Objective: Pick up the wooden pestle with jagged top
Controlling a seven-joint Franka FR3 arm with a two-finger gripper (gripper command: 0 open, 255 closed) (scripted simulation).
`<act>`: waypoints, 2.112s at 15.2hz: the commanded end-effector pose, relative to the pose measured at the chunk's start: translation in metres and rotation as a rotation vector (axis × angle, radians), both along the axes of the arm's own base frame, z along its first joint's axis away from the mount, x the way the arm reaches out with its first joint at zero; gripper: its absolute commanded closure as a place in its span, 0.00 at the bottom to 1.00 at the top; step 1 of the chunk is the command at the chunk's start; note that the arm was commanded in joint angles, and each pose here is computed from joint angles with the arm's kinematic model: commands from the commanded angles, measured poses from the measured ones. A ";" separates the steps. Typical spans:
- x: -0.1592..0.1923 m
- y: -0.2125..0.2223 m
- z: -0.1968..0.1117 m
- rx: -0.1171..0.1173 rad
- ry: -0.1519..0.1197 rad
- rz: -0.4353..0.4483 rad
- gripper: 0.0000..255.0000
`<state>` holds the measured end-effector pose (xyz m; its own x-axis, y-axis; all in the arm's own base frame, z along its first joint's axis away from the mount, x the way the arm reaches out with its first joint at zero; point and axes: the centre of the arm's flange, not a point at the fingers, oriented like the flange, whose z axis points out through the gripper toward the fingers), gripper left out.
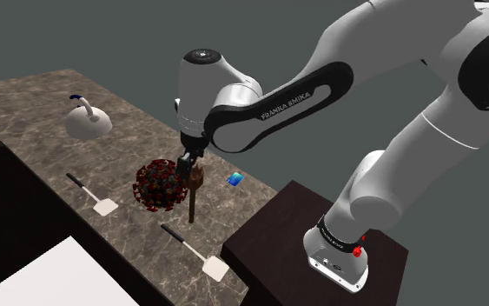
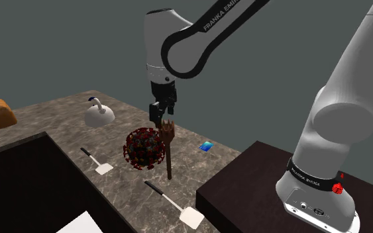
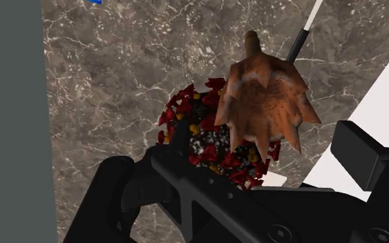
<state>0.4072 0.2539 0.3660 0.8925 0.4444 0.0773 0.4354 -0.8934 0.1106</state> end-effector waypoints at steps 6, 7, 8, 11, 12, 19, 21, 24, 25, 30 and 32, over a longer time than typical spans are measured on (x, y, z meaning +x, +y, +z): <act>0.000 0.001 -0.029 0.001 -0.002 0.002 0.00; 0.000 0.001 -0.029 0.001 -0.002 0.002 1.00; 0.000 0.001 -0.029 0.001 -0.002 0.002 1.00; 0.000 0.001 -0.029 0.001 -0.002 0.002 1.00; 0.000 0.001 -0.029 0.001 -0.002 0.002 1.00; 0.000 0.001 -0.013 0.001 -0.002 0.002 1.00; 0.000 0.001 -0.002 0.001 -0.002 0.002 1.00; 0.000 0.001 0.014 0.001 -0.002 0.002 1.00; 0.000 0.001 0.019 0.001 -0.002 0.002 1.00; 0.000 0.001 0.045 0.001 -0.002 0.002 1.00; 0.000 0.001 0.051 0.001 -0.002 0.002 1.00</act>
